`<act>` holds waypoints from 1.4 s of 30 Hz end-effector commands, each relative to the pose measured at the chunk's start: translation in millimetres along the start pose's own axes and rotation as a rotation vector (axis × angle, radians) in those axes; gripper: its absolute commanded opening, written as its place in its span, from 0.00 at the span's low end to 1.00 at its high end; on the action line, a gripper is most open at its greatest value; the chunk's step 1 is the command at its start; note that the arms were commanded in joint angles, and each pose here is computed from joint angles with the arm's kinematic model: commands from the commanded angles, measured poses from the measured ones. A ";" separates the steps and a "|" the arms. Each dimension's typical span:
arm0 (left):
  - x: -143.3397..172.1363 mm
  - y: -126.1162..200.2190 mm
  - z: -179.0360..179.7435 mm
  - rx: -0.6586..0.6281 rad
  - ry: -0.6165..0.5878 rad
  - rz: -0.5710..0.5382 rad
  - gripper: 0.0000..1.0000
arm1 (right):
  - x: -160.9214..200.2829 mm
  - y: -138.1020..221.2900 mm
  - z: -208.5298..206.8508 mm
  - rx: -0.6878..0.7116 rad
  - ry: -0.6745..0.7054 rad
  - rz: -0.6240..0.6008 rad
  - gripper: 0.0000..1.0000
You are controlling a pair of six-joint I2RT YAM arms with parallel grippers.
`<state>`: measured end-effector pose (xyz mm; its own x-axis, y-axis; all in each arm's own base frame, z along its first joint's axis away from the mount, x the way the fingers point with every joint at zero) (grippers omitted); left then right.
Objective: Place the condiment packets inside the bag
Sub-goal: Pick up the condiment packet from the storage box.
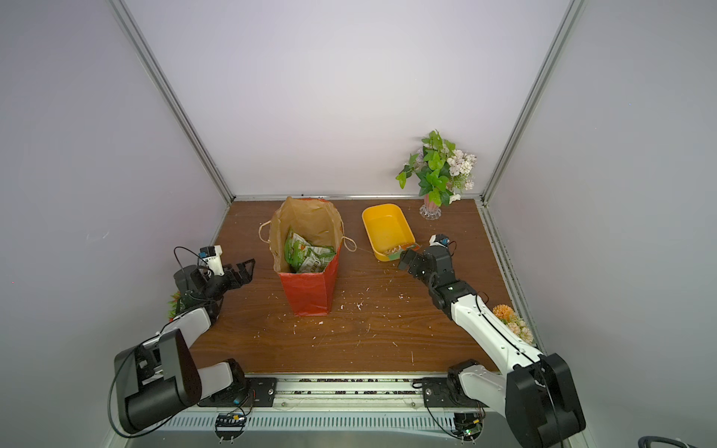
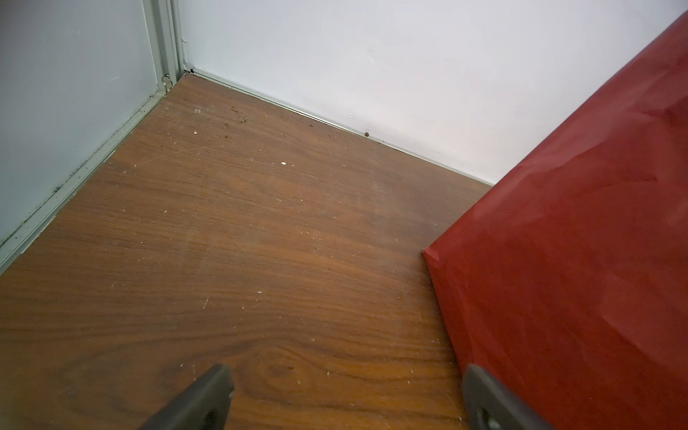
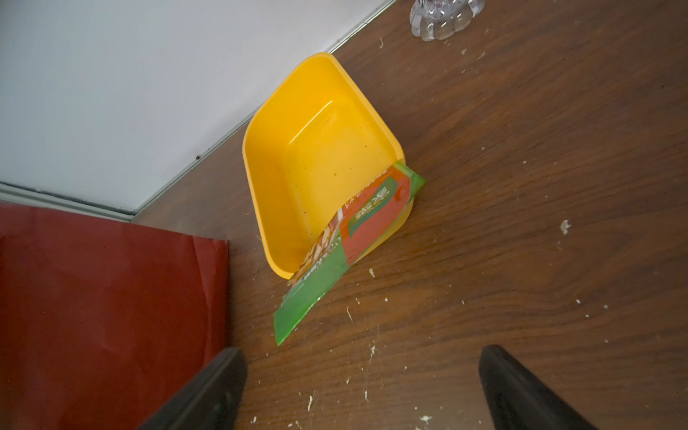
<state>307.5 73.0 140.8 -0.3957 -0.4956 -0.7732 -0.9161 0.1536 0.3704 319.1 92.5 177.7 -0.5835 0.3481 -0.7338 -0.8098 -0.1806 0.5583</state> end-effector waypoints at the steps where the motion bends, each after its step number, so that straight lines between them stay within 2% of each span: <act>1: -4.1 3.9 -1.2 0.013 -0.010 -0.020 1.00 | -18.1 -6.0 13.7 -0.080 -0.079 -0.063 0.99; 10: -4.5 4.7 -2.0 0.015 -0.013 -0.022 1.00 | -20.6 -33.5 6.4 -0.025 -0.186 -0.088 0.88; 20: -4.9 5.4 -2.6 0.015 -0.015 -0.025 1.00 | -30.0 -62.5 11.1 -0.021 -0.232 -0.113 0.68; 24: -5.1 5.7 -3.1 0.016 -0.018 -0.026 1.00 | -34.0 -71.3 13.9 -0.026 -0.237 -0.122 0.49; 32: -4.9 6.6 -3.3 0.017 -0.020 -0.028 1.00 | -38.8 -74.6 18.1 -0.041 -0.241 -0.128 0.02; 38: -4.9 6.6 -3.6 0.017 -0.021 -0.028 1.00 | -65.7 -55.3 33.6 -0.095 -0.214 -0.192 0.00; 42: -5.0 6.5 -2.9 0.015 -0.019 -0.029 1.00 | -96.0 -36.7 62.1 -0.179 -0.126 -0.221 0.00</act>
<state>306.9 72.1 145.7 -0.3854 -0.4896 -0.7822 -0.9212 0.1553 0.3567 400.6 113.6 184.3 -0.4807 0.5395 -0.6913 -0.8690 -0.1875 0.4579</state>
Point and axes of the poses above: each gripper's point midway between its finger pads, its own y axis back along the fingers, its own z axis along the line the jaws close on, x = y × z, the point moved 4 cm from there along y, back along the fingers, and after that the axes turned 13 degrees about y, right-handed, at the moved point
